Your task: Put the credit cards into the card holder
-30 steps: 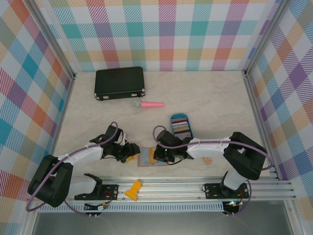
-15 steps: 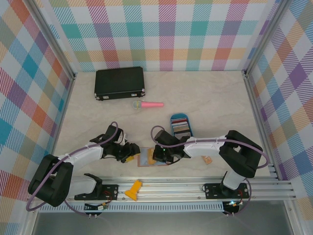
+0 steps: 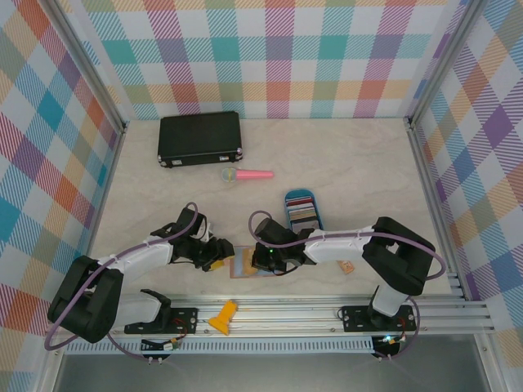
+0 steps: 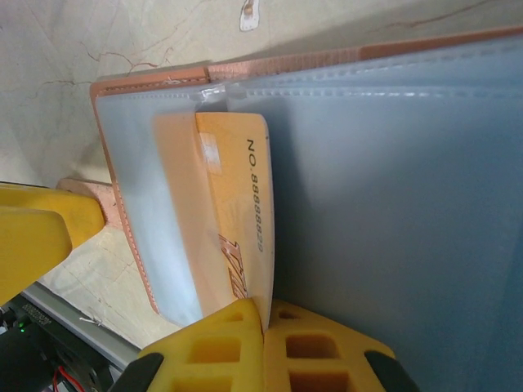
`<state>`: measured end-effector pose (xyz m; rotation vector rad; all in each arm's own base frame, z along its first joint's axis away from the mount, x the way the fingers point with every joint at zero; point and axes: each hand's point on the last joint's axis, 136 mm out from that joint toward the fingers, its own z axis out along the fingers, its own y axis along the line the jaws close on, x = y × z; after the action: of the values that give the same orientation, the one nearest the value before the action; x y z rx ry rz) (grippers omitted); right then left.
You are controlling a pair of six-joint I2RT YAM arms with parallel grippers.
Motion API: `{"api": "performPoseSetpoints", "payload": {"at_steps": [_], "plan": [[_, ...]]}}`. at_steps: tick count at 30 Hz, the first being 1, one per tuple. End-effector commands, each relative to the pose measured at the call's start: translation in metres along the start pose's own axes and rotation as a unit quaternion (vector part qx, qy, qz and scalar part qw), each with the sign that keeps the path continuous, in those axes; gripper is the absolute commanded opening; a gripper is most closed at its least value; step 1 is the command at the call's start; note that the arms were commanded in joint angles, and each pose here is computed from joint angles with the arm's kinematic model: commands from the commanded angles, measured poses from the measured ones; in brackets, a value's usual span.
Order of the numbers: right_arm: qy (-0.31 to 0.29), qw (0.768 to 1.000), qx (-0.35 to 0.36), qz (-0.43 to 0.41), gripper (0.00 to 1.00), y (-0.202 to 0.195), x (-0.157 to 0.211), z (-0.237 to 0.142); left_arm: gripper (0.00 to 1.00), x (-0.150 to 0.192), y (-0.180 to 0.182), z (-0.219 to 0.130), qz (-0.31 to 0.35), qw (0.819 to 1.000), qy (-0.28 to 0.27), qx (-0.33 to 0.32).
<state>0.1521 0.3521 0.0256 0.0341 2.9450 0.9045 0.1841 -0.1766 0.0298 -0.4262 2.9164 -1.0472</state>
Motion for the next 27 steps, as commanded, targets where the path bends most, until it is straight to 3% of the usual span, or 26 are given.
{"api": "performPoseSetpoints", "payload": {"at_steps": [1,14,22,27], "plan": [[0.039,0.994,0.099,0.022,0.02,-0.054,0.025,0.013,0.54,0.013,0.037,0.003,-0.032,0.997,0.015,-0.071],[0.045,0.995,0.084,0.018,0.07,-0.043,0.027,0.017,0.54,0.012,0.038,0.003,-0.032,0.997,0.015,-0.072],[0.022,0.996,0.082,0.007,0.38,-0.036,0.021,-0.003,0.54,0.013,0.040,0.003,-0.033,0.996,0.015,-0.078],[0.022,0.997,0.072,-0.010,0.45,-0.025,0.018,-0.007,0.54,0.013,0.040,0.003,-0.033,0.996,0.015,-0.079]]}}
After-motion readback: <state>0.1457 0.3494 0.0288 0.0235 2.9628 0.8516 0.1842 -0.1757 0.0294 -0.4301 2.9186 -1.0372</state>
